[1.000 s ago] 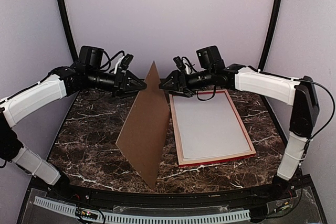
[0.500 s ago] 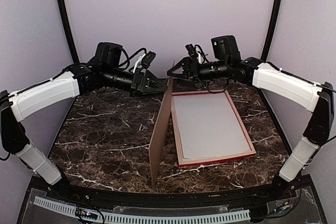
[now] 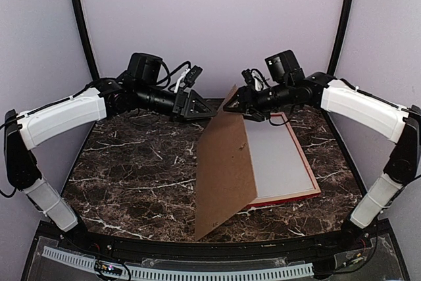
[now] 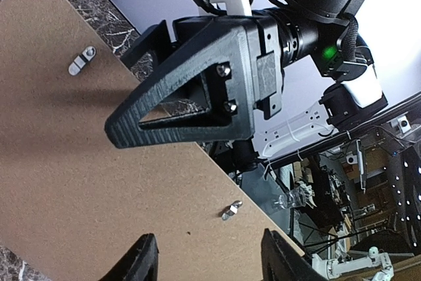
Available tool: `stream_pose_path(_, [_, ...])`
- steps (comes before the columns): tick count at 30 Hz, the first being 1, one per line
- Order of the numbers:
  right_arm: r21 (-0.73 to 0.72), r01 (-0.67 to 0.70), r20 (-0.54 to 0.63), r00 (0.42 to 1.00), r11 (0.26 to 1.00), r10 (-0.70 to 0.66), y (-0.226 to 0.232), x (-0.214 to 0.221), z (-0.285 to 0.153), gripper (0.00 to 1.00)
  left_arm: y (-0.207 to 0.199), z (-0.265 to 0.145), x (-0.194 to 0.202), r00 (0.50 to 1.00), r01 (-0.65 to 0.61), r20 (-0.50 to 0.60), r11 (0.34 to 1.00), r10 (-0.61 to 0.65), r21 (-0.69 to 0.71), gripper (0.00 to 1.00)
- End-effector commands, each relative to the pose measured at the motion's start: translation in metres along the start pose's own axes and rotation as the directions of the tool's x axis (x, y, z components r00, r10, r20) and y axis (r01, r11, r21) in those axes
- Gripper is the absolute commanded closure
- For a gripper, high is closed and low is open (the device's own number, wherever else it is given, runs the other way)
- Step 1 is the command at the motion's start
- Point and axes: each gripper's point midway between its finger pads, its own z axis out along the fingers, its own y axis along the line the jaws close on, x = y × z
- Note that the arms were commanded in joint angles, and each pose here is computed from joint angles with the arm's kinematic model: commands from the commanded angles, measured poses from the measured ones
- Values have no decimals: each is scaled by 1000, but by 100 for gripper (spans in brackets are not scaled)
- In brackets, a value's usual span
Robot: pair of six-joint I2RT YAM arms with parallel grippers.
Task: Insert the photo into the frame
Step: Turn over the backboard, then pick up the backboard from the center of the board.
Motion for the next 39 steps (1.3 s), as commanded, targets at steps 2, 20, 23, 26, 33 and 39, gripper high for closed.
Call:
stream_pose_path(2, [92,2,14,1000,996,-3,-23,4,-16,56,0,-9,-6,998,-63,26,995,65,-82,45])
stream_pose_path(20, [7,-72,-8,997,997,72,-92,19,18,100,81,-22,37,999,2,33,948,9,-318,44])
stream_pose_path(23, [-49,-87,13,996,995,88,-93,15,15,100,104,-33,44,996,62,85,936,-34,-347,42])
stream_pose_path(26, [-86,-95,27,995,992,98,-93,10,10,100,138,-47,67,985,154,130,913,-112,-378,41])
stream_pose_path(33, [-125,-121,65,989,985,130,-100,-3,-1,100,184,-45,112,957,287,158,877,-244,-384,37])
stream_pose_path(39, [-67,-149,63,986,987,153,-122,2,4,100,204,-33,129,939,343,142,858,-312,-382,35])
